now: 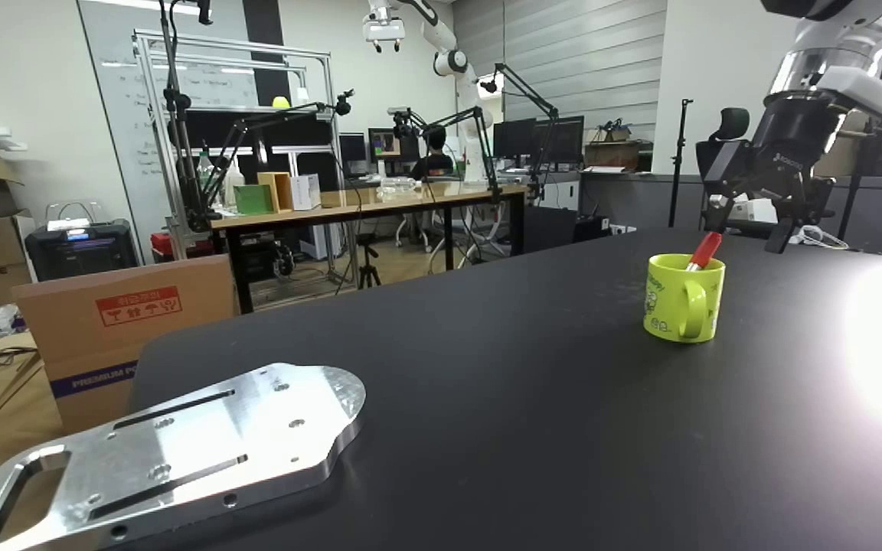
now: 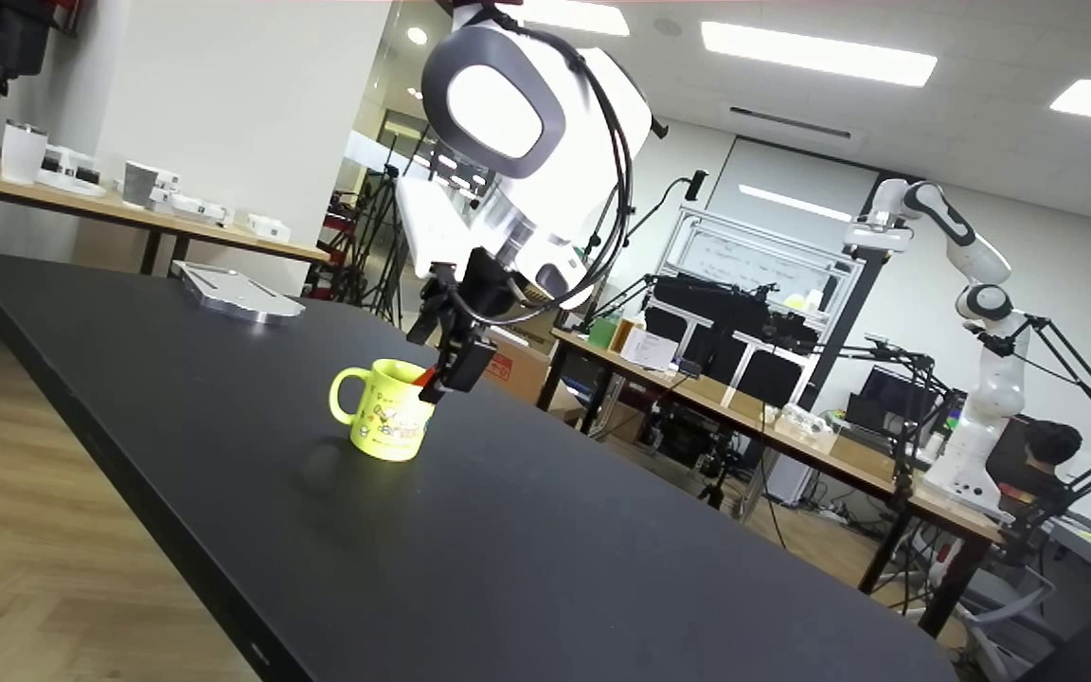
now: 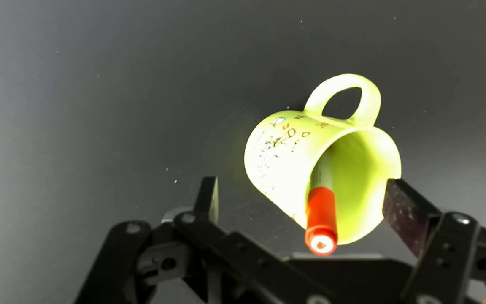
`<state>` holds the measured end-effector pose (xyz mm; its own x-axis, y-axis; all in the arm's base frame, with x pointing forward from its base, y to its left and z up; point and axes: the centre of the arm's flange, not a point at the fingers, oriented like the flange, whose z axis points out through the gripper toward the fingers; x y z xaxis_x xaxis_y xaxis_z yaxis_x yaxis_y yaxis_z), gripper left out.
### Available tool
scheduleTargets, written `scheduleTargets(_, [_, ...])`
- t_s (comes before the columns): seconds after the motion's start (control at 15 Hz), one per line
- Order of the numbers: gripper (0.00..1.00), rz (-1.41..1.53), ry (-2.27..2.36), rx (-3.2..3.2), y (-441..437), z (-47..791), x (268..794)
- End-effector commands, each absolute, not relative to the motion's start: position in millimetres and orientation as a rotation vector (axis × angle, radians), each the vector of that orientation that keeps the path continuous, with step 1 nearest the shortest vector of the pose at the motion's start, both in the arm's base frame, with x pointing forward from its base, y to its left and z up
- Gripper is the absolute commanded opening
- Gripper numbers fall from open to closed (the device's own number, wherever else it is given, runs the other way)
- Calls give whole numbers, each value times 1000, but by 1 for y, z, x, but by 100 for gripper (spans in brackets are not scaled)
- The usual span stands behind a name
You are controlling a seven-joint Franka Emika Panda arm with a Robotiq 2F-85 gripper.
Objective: Remove the marker from the cup and put it on the table
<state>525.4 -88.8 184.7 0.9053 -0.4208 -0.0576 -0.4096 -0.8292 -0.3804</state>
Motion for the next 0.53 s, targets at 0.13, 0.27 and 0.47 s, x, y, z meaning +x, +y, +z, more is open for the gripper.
scheduleTargets(0.13, [100, -73, 618, -2675, -89, 183, 529])
scheduleTargets(0.27, [100, -102, 607, -2664, -89, 180, 533])
scheduleTargets(0.47, [100, -165, 596, -2642, -87, 180, 538])
